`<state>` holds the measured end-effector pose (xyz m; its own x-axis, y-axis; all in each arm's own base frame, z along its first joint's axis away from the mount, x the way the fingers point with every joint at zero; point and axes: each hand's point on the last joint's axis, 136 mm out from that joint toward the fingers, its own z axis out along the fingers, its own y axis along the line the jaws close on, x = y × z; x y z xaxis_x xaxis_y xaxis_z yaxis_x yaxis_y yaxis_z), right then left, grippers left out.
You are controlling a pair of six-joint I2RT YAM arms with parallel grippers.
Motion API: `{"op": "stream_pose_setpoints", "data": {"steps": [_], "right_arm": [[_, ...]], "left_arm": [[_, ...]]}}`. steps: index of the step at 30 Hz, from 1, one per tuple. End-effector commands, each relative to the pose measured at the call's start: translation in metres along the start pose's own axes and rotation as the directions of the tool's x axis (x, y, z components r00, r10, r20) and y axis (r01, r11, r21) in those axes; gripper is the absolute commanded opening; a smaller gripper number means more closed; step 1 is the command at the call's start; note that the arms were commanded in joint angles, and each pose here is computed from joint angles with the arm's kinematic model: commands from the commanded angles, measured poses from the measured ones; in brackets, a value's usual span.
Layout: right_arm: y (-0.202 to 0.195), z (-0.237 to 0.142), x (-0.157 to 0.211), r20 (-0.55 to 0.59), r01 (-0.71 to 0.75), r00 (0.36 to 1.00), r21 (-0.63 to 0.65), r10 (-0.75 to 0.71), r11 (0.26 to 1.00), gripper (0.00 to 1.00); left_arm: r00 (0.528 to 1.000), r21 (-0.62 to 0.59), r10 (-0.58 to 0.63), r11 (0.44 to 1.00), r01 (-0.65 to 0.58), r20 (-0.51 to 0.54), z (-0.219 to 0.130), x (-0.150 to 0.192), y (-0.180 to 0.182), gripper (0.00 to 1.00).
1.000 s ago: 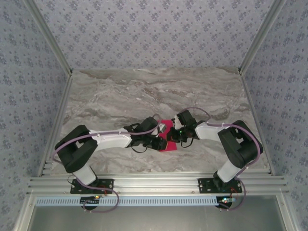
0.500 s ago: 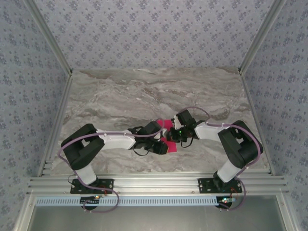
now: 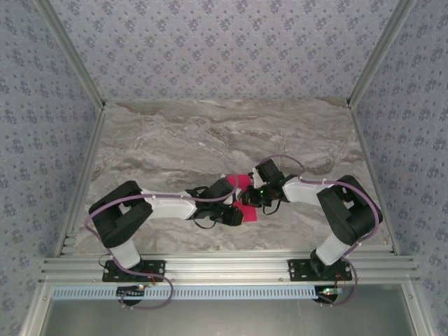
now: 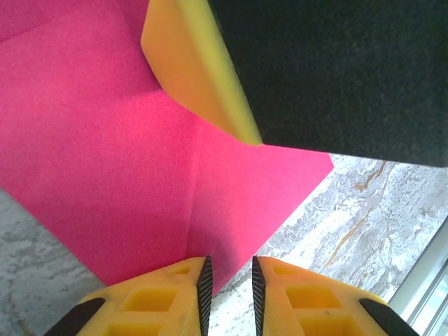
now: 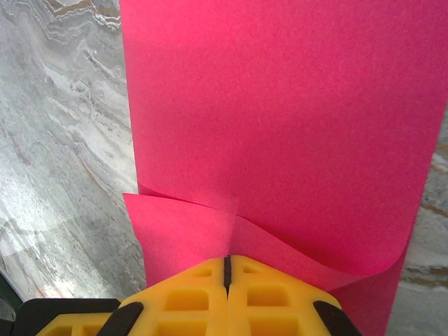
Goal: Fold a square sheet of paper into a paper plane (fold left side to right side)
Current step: Fold the triangle a second time at the center of the table.
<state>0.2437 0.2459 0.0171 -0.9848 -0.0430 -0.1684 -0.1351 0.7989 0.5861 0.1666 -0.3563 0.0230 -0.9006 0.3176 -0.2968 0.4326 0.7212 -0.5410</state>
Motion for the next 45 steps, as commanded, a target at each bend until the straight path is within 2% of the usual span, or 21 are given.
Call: {"op": "stream_pose_setpoints", "data": {"steps": [1,13,22,26,31,37,45], "right_arm": [[-0.022,0.003,0.023,-0.078,-0.016,0.997,0.104,0.024,0.994,0.05],[-0.016,0.000,0.020,-0.080,-0.010,0.997,0.087,0.017,0.996,0.05],[-0.018,0.001,0.021,-0.086,-0.008,0.996,0.095,0.017,0.995,0.05],[-0.016,0.001,0.020,-0.085,-0.009,0.996,0.093,0.017,0.996,0.05],[-0.015,0.001,0.020,-0.086,-0.004,0.996,0.092,0.012,0.996,0.05],[-0.014,0.001,0.020,-0.089,-0.002,0.996,0.093,0.010,0.996,0.05],[-0.012,-0.001,0.019,-0.088,0.008,0.996,0.089,0.000,0.996,0.05]], "left_arm": [[1.000,-0.012,-0.025,1.000,0.025,-0.018,0.001,0.014,0.004,0.23],[0.999,-0.026,-0.044,0.999,0.043,-0.021,-0.002,0.034,0.006,0.21],[0.997,-0.009,-0.083,0.996,0.083,0.005,-0.016,0.048,0.012,0.15],[0.995,0.060,-0.063,0.997,0.058,0.082,-0.038,0.032,-0.006,0.15],[0.991,0.082,-0.035,0.996,0.025,0.130,-0.059,0.007,-0.016,0.17],[0.997,0.076,-0.004,0.997,-0.002,0.080,-0.040,-0.005,-0.023,0.16],[0.999,-0.004,-0.025,1.000,0.025,0.027,-0.013,0.001,-0.001,0.16]]}}
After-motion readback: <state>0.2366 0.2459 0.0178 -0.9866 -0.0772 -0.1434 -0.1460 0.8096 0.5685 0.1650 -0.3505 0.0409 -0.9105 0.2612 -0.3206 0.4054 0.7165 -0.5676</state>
